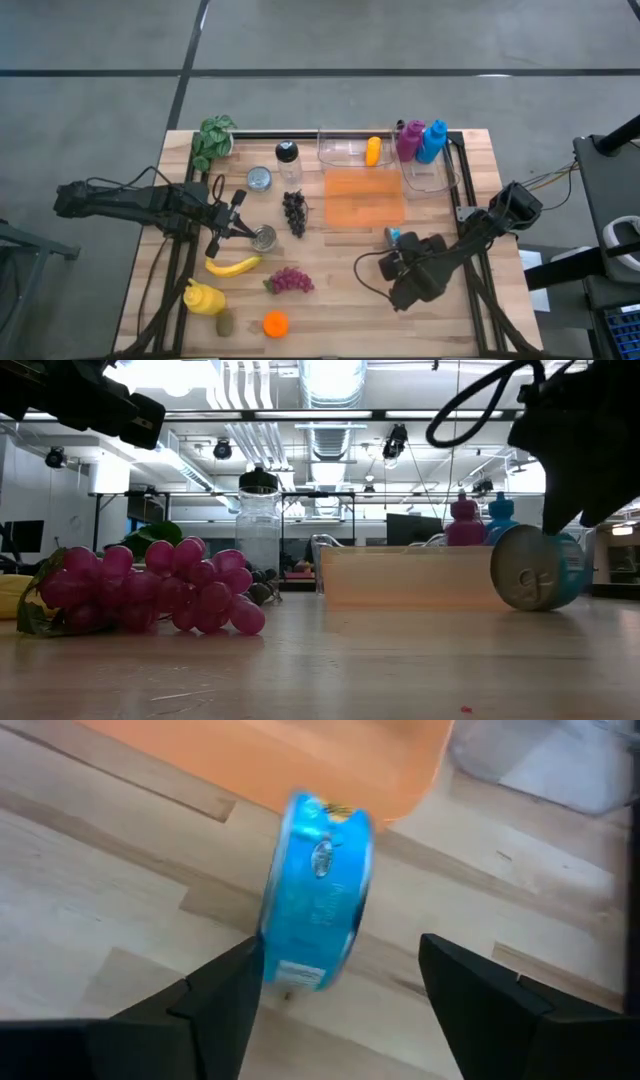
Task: Pick & Place Food Item
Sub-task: Put the blue and yellow tuna can into the orange bin
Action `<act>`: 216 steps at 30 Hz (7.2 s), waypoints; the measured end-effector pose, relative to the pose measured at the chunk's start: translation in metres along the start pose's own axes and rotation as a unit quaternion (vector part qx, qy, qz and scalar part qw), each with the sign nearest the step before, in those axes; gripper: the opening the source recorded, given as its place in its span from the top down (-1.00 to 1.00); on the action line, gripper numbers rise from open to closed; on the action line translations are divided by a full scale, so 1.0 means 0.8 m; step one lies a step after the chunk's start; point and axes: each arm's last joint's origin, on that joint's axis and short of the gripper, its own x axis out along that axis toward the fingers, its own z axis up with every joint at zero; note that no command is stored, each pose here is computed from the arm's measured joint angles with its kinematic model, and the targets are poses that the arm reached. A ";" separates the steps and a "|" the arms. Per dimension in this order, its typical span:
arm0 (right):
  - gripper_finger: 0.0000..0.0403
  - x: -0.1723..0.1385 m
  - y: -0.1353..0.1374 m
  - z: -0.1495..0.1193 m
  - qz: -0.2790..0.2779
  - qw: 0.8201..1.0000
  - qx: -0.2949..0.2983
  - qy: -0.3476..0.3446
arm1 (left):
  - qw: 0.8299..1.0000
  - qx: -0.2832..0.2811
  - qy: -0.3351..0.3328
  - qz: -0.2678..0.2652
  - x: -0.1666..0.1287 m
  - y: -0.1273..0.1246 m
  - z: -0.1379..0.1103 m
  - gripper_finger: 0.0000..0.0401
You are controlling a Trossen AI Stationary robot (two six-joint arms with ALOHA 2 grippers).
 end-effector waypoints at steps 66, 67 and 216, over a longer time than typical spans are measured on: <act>0.36 0.064 -0.003 0.000 0.011 0.989 0.140 -0.036 | 1.000 -0.001 0.003 -0.001 0.000 0.000 -0.001 0.97; 0.36 0.064 -0.003 0.000 0.011 0.989 0.140 -0.036 | 1.000 -0.001 0.003 -0.001 0.000 0.000 -0.001 0.97; 0.36 0.133 0.004 0.205 -0.084 0.984 0.142 0.065 | 0.999 -0.009 0.030 -0.006 0.000 -0.001 -0.008 0.97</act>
